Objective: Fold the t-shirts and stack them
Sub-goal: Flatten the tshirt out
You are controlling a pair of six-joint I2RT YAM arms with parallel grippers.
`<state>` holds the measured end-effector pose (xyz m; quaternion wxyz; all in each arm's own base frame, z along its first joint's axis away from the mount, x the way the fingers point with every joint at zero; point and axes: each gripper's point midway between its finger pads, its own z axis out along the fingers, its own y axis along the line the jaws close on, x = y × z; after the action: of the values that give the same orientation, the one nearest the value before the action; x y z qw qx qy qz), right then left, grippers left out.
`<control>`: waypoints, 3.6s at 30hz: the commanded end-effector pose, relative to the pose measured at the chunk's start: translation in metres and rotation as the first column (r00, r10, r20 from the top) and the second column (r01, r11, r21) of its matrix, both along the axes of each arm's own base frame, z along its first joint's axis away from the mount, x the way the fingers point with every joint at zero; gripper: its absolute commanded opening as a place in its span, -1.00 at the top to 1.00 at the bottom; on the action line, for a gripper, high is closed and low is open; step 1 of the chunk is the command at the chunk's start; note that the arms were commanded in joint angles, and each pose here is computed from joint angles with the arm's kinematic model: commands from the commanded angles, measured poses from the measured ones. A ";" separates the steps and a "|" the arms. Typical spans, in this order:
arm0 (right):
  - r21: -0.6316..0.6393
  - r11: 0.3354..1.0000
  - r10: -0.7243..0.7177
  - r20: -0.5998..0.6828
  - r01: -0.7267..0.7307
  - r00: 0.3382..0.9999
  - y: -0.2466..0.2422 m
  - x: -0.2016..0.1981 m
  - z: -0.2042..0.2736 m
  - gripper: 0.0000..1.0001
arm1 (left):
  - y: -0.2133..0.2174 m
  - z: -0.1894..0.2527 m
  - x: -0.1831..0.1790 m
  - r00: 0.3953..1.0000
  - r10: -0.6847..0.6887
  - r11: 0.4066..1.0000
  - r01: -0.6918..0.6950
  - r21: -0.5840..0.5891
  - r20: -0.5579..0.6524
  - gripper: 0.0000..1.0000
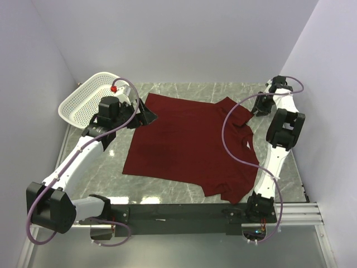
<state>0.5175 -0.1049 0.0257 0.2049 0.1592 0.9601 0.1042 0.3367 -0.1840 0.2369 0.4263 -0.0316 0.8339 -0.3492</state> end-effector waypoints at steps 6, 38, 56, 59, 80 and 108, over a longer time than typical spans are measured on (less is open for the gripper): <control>-0.008 1.000 -0.005 -0.037 0.005 0.999 0.006 0.004 0.003 0.14 | -0.003 0.020 -0.003 0.998 -0.018 0.999 0.020 -0.036 0.053 -0.76; -0.084 0.996 0.041 0.075 -0.035 0.996 0.006 0.028 0.030 1.00 | -0.002 0.018 0.019 0.996 -0.019 0.999 0.016 0.031 0.092 -0.78; -0.006 0.992 0.126 0.235 -0.129 0.964 0.022 0.012 0.072 1.00 | 0.034 -0.115 0.257 0.976 0.203 0.897 -0.154 0.414 -0.079 -0.53; 0.014 0.990 0.131 0.235 -0.138 0.963 0.022 0.009 0.072 1.00 | 0.047 -0.131 0.277 0.968 0.234 0.894 -0.174 0.414 -0.097 -0.45; 0.101 0.979 0.148 0.231 -0.175 0.962 0.040 -0.013 0.074 1.00 | 0.029 -0.196 0.311 0.971 0.181 0.952 -0.133 0.274 -0.159 -0.30; 0.132 0.977 0.137 0.223 -0.170 0.965 0.038 -0.019 0.074 1.00 | 0.024 -0.216 0.304 0.971 0.160 0.948 -0.100 0.301 -0.181 0.89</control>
<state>0.4996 -0.0657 0.0739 0.2595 0.0976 0.9383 0.2070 0.6467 -0.1559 0.0352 0.3756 -0.0705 0.9043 -0.1904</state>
